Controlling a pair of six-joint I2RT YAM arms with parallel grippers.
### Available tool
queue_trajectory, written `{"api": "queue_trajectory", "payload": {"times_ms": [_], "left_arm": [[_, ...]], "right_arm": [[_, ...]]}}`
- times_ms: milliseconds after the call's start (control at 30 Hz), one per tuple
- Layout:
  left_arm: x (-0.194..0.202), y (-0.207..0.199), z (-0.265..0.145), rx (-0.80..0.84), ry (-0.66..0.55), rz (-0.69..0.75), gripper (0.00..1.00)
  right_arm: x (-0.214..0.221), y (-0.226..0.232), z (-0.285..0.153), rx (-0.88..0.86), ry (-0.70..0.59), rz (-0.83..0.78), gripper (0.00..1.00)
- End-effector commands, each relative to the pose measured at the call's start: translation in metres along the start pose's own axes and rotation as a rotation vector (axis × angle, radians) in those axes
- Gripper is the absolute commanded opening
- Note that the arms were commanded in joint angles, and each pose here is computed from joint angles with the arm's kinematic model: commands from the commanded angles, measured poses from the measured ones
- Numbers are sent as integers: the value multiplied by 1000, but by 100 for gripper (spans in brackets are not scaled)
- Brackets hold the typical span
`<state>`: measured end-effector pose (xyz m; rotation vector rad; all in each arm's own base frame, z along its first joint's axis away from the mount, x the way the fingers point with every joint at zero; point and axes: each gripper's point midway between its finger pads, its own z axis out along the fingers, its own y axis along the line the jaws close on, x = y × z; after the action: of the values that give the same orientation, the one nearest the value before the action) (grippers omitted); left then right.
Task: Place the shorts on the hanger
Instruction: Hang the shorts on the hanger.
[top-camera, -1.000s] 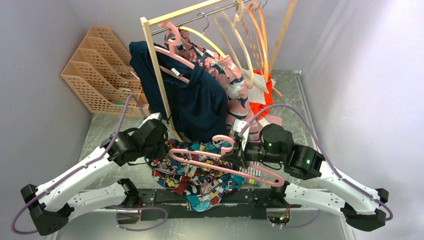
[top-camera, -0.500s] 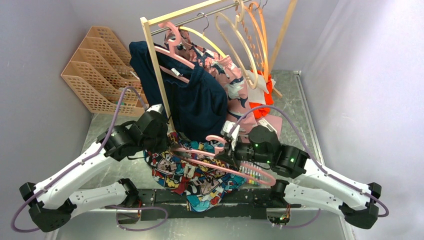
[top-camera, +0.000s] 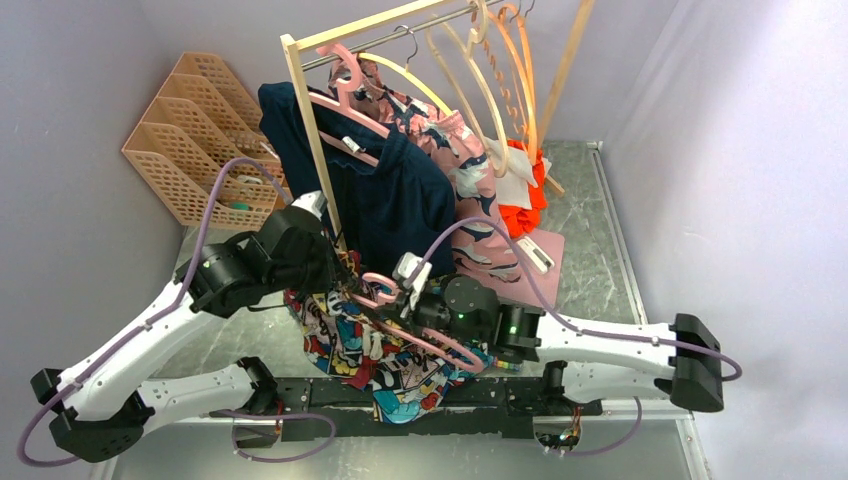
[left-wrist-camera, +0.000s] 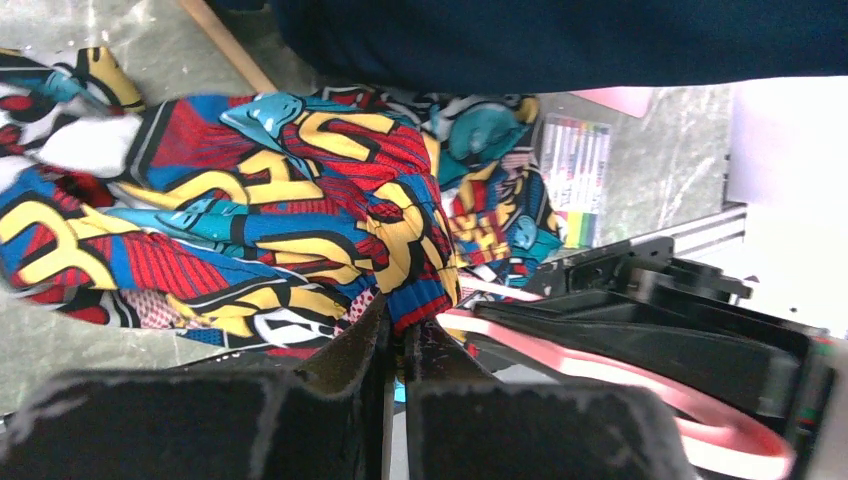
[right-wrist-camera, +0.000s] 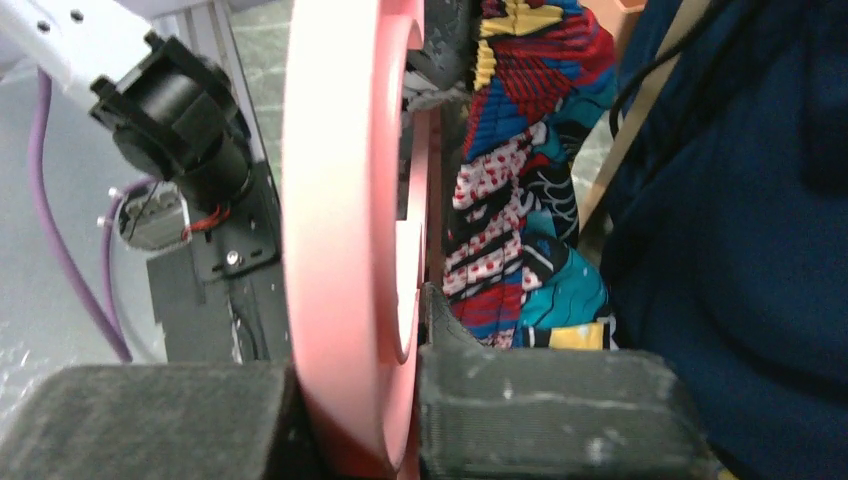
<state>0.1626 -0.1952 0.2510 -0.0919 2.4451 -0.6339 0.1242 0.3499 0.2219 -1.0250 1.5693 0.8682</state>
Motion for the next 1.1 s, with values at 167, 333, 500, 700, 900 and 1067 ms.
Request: {"api": "queue_trajectory", "payload": {"times_ms": [167,333,500,700,900,1067], "left_arm": [[-28,-50,-44,245,-82,-7,7],[-25,-52,-49,273,-70,1,7],[-31,-63,-70,343,-84,16,31],[-50,-91,-115,481,-130,42,65],[-56,-117,-167,716,-197,120,98],[-70,-114,-230,869,-391,168,99]], "right_arm": [[-89,-2,27,71,-444,86,0],[-109,1,25,47,-574,122,0],[-136,1,-1,27,-734,149,0],[-168,4,-26,-4,-875,148,0],[-189,6,-47,-26,-953,123,0],[-208,14,-65,-64,-961,62,0]]}}
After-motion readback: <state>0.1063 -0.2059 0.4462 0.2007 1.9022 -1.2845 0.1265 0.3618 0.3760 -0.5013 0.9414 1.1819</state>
